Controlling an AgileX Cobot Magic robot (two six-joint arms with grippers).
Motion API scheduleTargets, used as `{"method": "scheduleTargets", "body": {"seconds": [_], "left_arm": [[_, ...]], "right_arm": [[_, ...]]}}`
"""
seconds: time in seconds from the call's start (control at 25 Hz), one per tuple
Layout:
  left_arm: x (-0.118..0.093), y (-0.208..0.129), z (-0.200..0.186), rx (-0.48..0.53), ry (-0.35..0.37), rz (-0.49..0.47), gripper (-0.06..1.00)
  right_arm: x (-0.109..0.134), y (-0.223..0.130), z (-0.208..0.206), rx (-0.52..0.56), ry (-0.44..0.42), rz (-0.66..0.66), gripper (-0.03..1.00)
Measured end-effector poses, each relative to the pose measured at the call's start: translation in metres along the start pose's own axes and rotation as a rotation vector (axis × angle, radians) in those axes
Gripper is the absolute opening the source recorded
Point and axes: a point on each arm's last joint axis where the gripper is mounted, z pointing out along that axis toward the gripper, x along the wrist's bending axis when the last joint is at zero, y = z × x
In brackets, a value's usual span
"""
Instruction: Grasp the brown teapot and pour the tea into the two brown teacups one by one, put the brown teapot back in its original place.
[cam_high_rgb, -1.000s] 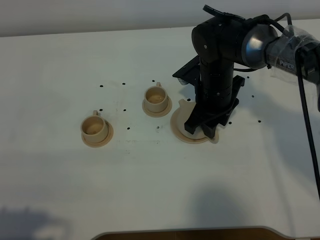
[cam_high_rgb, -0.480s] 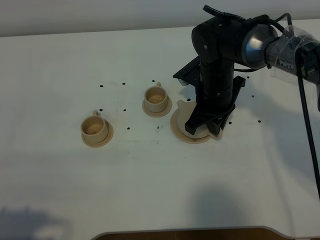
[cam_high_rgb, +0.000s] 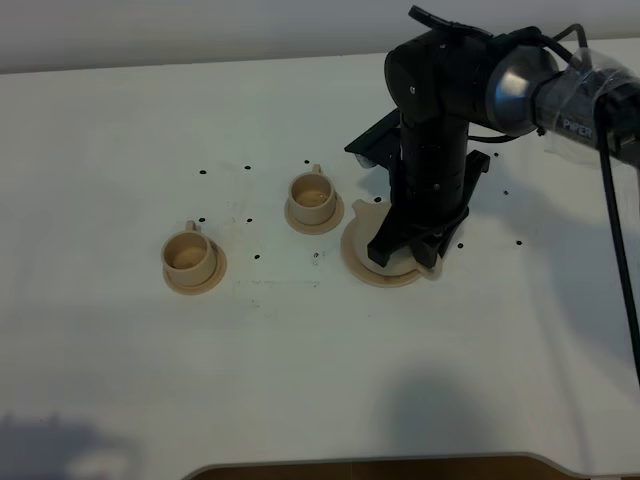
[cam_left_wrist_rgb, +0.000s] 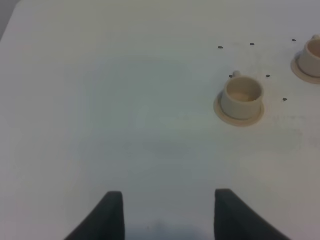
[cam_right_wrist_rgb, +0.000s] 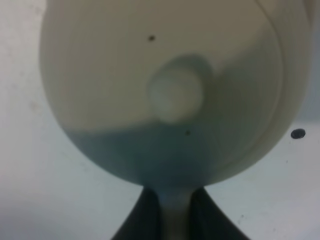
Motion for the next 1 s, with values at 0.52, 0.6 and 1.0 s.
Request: {"method": "scheduleTargets", "body": {"seconds": [0.52,0.6,1.0], "left_arm": [[0.000,0.000,0.000,0.000,0.001,0.000,0.45],[0.000,0.000,0.000,0.000,0.001,0.000,0.45],[0.000,0.000,0.000,0.000,0.001,0.000,0.45]], "right_arm": [[0.001,-0.002,-0.016,-0.039,-0.013,0.010,0.11],[0.001,-0.003,-0.019,-0.045,-0.022,0.010,0.11],[0.000,-0.008,-0.037,-0.086,-0.055,0.009,0.11]]}}
